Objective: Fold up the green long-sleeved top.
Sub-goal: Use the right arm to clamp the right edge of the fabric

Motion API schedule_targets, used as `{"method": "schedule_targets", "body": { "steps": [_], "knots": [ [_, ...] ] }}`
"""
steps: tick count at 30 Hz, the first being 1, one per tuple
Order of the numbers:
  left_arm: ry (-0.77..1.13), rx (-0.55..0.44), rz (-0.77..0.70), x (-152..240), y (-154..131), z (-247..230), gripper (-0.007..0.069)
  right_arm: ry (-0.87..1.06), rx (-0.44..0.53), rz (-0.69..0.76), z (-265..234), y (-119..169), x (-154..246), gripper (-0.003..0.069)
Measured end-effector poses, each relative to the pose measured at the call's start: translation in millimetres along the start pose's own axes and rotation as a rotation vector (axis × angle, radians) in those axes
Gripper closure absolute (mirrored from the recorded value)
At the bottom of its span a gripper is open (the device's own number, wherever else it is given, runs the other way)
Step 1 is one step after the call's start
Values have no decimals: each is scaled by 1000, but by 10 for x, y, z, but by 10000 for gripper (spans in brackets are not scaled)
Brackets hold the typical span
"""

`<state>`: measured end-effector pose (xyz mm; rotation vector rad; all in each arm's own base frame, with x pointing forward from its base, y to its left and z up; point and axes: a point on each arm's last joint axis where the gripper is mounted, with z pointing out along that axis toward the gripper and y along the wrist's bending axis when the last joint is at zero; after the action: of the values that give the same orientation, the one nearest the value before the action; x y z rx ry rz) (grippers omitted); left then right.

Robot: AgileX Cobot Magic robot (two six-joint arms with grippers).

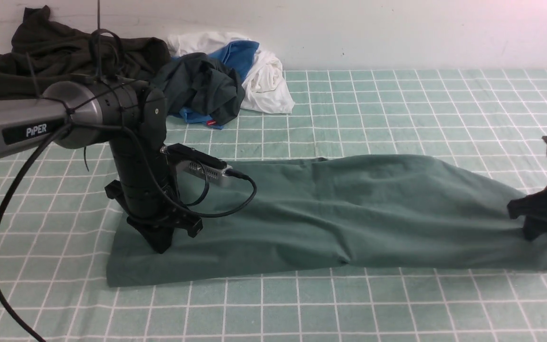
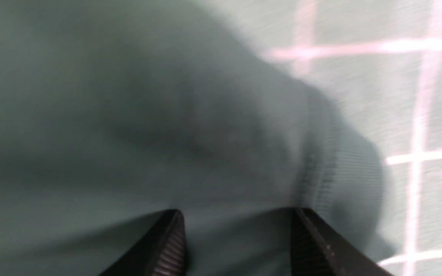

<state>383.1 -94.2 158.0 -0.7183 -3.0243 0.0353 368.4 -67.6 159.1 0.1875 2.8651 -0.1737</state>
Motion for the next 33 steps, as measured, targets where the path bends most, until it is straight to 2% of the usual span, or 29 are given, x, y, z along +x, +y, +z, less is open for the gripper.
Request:
{"method": "schedule_targets", "body": {
  "steps": [4,9,18,27,33],
  "knots": [
    [-6,4,-72,42,163,-11,629,-4,20,52,-99,-209,-83,302],
    [-16,-25,-80,82,264,-36,629,-34,17,99,-283,-322,-94,292],
    [-66,-39,-88,113,293,-160,629,34,-51,95,-182,-262,-41,179],
    [-94,-46,-88,124,291,-253,629,86,-64,88,-38,-222,137,172],
    [-95,-47,-86,124,291,-253,629,81,-116,72,-24,-165,150,171]
  ]
}}
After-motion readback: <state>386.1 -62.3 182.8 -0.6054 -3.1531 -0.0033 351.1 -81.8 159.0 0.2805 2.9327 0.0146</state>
